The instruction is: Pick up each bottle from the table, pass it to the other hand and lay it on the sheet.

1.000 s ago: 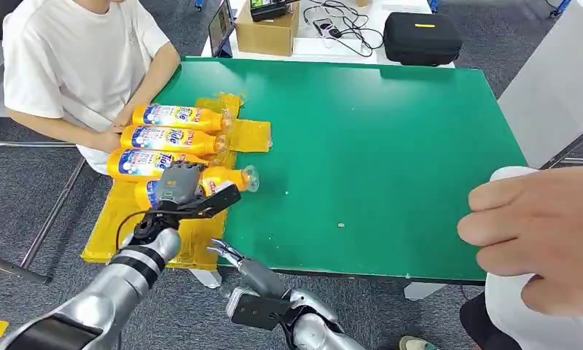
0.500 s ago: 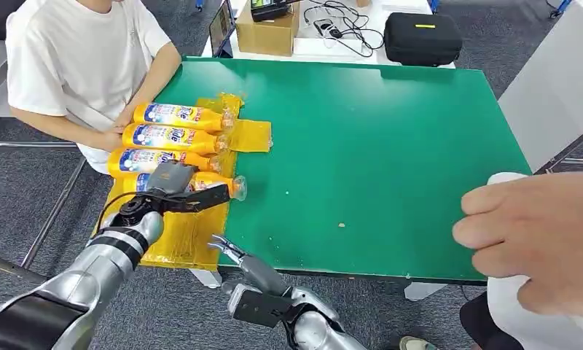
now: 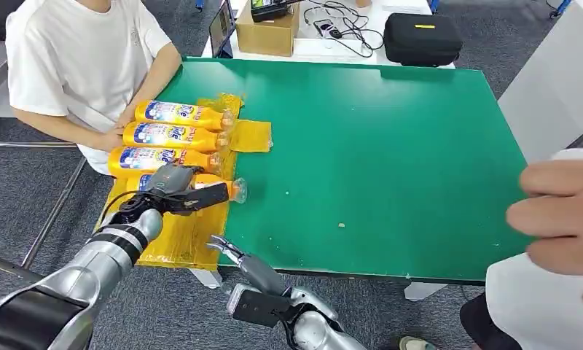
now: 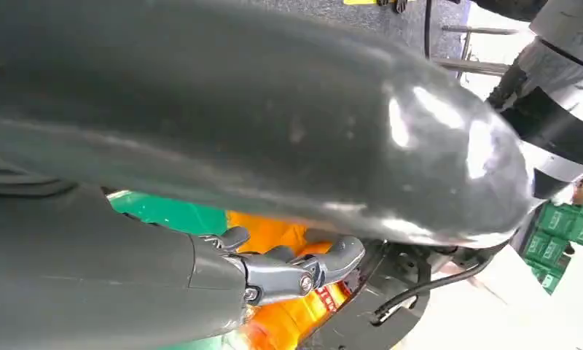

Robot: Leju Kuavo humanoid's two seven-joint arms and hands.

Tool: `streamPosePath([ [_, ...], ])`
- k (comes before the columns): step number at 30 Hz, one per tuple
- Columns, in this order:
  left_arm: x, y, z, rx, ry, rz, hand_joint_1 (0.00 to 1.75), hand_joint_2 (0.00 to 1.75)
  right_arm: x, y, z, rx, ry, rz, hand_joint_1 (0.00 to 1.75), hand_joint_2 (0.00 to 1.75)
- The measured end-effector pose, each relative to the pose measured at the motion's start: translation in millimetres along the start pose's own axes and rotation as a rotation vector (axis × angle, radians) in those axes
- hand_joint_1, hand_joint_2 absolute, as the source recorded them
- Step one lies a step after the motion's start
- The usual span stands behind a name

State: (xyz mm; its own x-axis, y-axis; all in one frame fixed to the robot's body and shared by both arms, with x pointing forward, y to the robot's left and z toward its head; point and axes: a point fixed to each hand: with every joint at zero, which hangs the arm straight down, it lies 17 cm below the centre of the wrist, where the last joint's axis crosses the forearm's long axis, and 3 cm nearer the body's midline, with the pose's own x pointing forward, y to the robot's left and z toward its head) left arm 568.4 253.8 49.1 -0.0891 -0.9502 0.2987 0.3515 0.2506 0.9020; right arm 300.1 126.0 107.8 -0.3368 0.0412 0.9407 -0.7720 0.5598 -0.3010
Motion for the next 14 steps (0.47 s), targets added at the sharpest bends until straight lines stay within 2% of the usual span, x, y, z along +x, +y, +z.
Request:
streamPosePath([
  [14, 26, 8, 8, 0.074, -0.094, 0.125, 0.00, 1.75, -4, -7, 2, -0.020, 0.006, 0.006, 0.00, 0.00],
])
